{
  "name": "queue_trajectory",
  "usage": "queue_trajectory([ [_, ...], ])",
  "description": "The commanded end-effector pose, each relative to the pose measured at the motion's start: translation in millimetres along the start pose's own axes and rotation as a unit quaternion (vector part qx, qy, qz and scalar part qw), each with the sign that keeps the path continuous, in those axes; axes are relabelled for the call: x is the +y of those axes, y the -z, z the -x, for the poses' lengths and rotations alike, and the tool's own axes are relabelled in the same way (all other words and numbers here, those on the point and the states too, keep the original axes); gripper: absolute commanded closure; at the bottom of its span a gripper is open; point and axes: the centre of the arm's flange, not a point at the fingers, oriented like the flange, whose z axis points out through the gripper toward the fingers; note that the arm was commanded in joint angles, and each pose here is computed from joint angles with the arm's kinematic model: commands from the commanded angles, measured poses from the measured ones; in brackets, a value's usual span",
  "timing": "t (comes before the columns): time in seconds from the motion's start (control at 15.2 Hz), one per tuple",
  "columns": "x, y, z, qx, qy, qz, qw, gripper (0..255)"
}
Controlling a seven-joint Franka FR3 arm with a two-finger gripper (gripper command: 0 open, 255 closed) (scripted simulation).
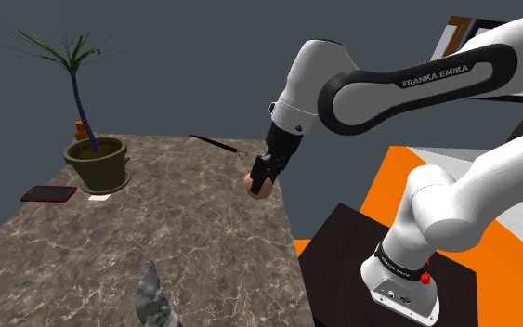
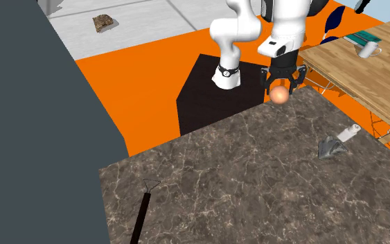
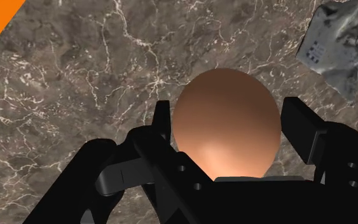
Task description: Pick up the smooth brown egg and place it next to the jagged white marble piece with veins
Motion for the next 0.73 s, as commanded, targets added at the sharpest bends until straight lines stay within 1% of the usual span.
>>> queue_trajectory([
  [0.0, -23.3, -1.4, 17.7, 0.000, -0.001, 0.000, 1.0000, 255],
  [0.66, -130.6, -16.0, 93.3, 0.000, -0.001, 0.000, 1.0000, 255],
])
